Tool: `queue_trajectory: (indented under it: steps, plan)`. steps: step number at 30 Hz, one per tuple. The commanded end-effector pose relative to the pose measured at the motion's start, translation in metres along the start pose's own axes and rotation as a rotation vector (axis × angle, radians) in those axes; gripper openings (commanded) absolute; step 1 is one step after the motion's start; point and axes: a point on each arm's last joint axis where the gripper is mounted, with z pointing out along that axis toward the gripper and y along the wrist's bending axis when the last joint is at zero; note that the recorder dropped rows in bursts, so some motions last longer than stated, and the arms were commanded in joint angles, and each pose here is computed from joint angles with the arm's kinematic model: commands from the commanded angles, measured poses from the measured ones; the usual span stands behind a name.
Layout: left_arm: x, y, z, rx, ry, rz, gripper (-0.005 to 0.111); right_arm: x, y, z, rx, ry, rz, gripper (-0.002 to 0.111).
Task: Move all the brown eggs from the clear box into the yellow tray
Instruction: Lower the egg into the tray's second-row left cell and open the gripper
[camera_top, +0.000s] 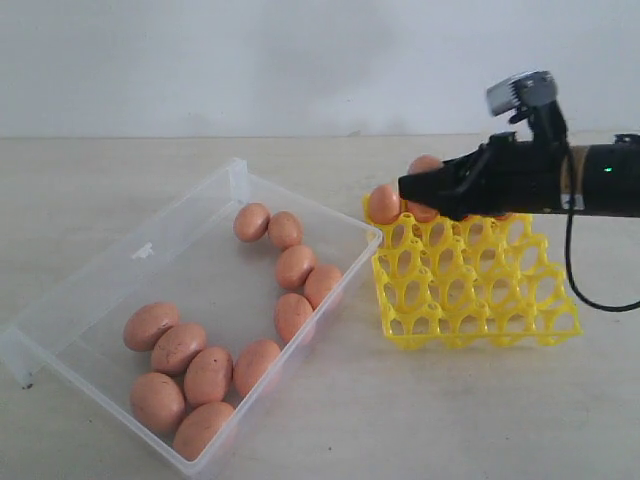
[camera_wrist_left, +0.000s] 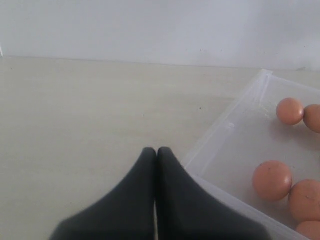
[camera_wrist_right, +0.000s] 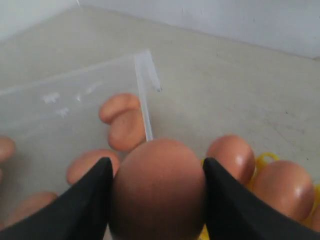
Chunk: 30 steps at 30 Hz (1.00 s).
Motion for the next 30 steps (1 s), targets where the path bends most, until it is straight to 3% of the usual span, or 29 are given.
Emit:
queue_trajectory:
  steps: [1, 3, 5, 11, 17, 22, 30]
  plan:
    - [-0.001, 0.000, 0.000, 0.005, -0.003, 0.010, -0.004, 0.010, 0.014, 0.024, 0.083, 0.149, -0.230, 0.000]
    - [-0.001, 0.000, 0.000, 0.005, -0.003, 0.010, -0.004, 0.016, 0.016, 0.035, 0.116, 0.161, -0.318, 0.000]
    - [-0.001, 0.000, 0.000, 0.005, -0.003, 0.010, -0.004, 0.016, 0.013, 0.040, 0.168, 0.117, -0.315, 0.000]
    - [-0.001, 0.000, 0.000, 0.005, -0.003, 0.010, -0.004, 0.005, -0.003, 0.042, 0.330, -0.130, 0.010, 0.000]
    - [-0.002, 0.000, 0.000, 0.005, -0.013, 0.010, -0.004, 0.025, -0.009, 0.066, 0.232, -0.078, 0.033, 0.000]
    - [-0.006, 0.000, 0.000, 0.004, -0.060, 0.010, -0.004, 0.014, -0.009, 0.072, 0.171, -0.174, 0.101, 0.000]
    - [-0.014, 0.000, -0.001, 0.004, -0.142, 0.010, -0.004, 0.019, -0.011, 0.072, 0.198, -0.117, 0.122, 0.000]
